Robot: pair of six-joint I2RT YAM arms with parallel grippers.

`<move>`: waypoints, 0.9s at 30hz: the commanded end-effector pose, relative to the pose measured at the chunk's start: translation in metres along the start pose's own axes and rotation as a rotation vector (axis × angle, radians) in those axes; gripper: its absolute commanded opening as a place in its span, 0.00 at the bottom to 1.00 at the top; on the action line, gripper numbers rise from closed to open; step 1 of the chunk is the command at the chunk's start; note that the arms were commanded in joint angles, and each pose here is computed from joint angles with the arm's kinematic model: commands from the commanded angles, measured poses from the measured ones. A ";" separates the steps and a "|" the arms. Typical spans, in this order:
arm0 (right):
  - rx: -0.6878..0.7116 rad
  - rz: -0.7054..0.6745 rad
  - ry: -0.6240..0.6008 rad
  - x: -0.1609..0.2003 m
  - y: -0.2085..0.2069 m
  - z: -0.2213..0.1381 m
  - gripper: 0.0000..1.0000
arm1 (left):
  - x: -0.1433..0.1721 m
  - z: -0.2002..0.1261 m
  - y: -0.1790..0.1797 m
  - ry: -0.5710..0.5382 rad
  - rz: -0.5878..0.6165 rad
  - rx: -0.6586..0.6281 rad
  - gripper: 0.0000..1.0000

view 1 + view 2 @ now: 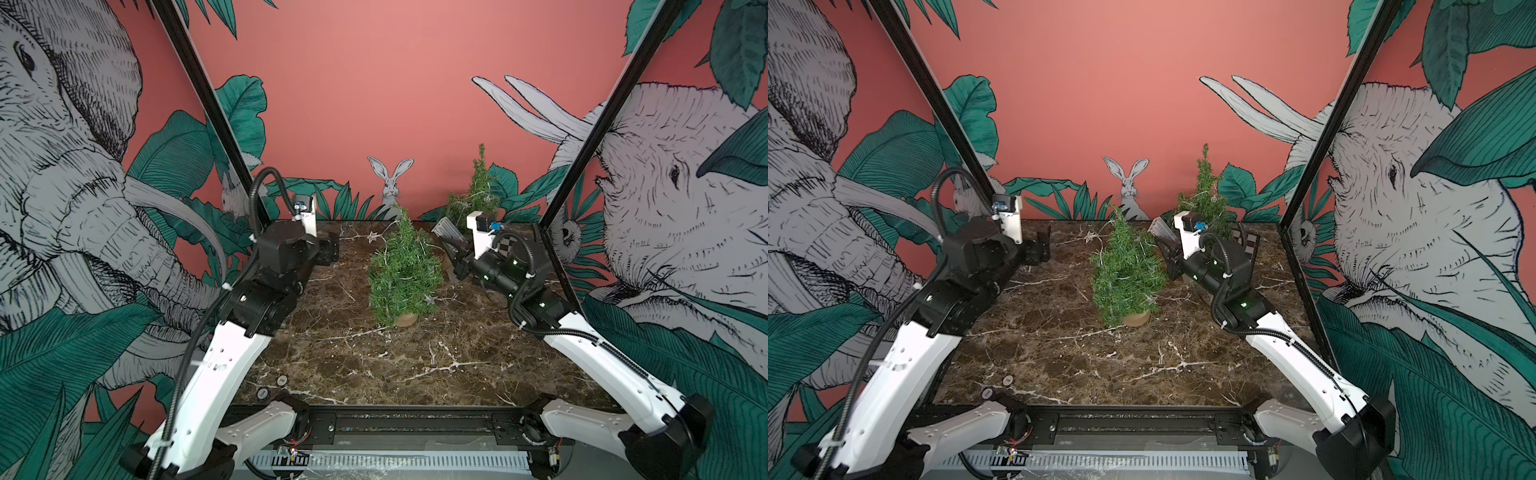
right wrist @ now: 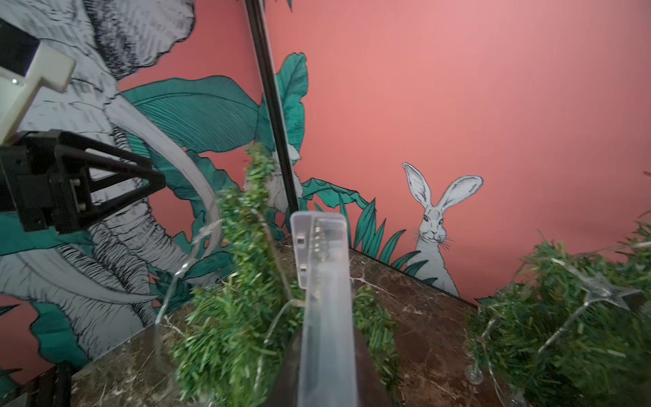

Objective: Wrap string light around the christmas tree
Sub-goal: Wrap the Christmas tree at the center of the board.

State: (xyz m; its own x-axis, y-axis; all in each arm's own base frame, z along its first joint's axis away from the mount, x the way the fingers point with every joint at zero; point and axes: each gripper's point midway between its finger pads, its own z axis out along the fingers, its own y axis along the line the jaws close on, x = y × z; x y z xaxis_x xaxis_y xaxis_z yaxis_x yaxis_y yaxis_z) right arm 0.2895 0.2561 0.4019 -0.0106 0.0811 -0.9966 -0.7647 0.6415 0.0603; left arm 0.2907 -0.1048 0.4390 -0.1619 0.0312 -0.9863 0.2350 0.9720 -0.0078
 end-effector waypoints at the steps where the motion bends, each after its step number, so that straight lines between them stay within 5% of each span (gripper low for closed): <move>1: -0.144 -0.105 -0.159 -0.033 0.038 -0.016 0.00 | -0.016 -0.038 -0.064 -0.089 -0.100 0.422 0.79; 5: -0.277 -0.111 -0.162 -0.029 0.067 -0.015 0.00 | -0.009 -0.067 -0.115 -0.051 -0.214 0.777 0.78; 8: -0.350 -0.102 -0.134 -0.021 0.085 -0.007 0.00 | -0.001 -0.072 -0.123 -0.065 -0.254 0.838 0.78; 19: -0.470 -0.049 -0.057 -0.005 0.117 0.020 0.00 | 0.014 -0.067 -0.151 -0.108 -0.200 0.894 0.83; 27: -0.522 -0.047 -0.028 0.003 0.128 0.018 0.00 | 0.032 -0.043 -0.145 -0.087 -0.155 0.782 0.79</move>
State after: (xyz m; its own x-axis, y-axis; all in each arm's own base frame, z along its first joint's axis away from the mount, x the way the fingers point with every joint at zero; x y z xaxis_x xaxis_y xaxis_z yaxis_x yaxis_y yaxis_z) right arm 0.2160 0.3494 0.3850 -0.0149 0.0439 -0.9989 -0.9717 0.2349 0.0248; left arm 0.2015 -0.2350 0.4191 -0.2175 -0.1465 -0.9650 0.8381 0.4787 -0.2616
